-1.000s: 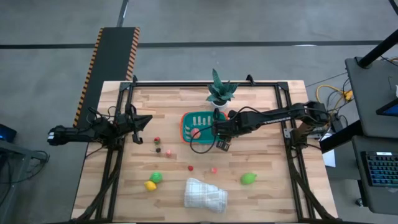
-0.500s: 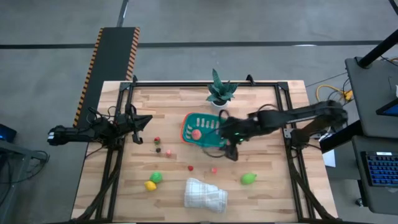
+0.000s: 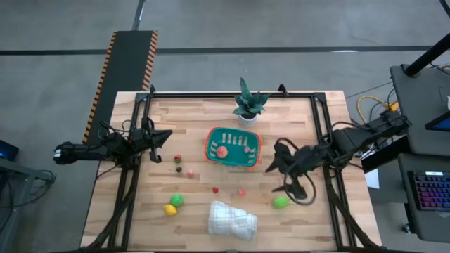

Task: Build produce basket
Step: Put the green kiwi into the blue basket

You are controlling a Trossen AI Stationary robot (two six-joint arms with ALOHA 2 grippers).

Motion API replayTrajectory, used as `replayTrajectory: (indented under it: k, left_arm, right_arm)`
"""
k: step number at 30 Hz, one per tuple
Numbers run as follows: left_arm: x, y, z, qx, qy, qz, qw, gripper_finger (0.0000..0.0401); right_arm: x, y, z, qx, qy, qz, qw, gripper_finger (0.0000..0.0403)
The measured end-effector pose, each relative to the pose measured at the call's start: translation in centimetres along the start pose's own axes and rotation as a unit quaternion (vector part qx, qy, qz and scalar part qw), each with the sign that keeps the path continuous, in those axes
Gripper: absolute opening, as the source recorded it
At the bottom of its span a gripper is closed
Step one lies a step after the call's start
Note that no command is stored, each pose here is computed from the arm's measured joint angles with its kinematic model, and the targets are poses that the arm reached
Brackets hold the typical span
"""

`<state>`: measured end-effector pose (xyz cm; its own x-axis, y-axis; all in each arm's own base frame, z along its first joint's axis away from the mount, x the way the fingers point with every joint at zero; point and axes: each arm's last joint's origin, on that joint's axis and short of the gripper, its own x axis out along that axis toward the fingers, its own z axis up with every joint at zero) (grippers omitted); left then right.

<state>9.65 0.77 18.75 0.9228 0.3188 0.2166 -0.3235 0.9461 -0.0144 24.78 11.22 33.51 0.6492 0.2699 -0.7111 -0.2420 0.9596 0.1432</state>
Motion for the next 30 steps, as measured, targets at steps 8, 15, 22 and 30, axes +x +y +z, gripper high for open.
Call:
replayTrajectory:
  k: [8, 15, 22, 30]
  left_arm:
    - [0.0, 0.0, 0.0, -0.001, 0.000, 0.000, 1.000, 0.0000]
    - [0.0, 0.0, 0.0, 0.000, 0.001, 0.000, 1.000, 0.0000]
    - [0.0, 0.0, -0.1, 0.001, 0.004, 0.000, 1.000, 0.0000]
    - [0.0, 0.0, -0.1, 0.003, 0.006, 0.000, 1.000, 0.0000]
  right_arm:
    - [0.9, 2.1, -2.8, 0.001, 0.105, 0.002, 0.994, 0.0305]
    - [2.6, 3.4, -5.6, 0.018, 0.164, -0.004, 0.986, 0.0297]
    - [4.5, 3.1, -8.7, 0.020, 0.218, -0.024, 0.976, 0.0298]
    - [7.0, 2.4, -11.8, 0.020, 0.204, -0.017, 0.979, 0.0297]
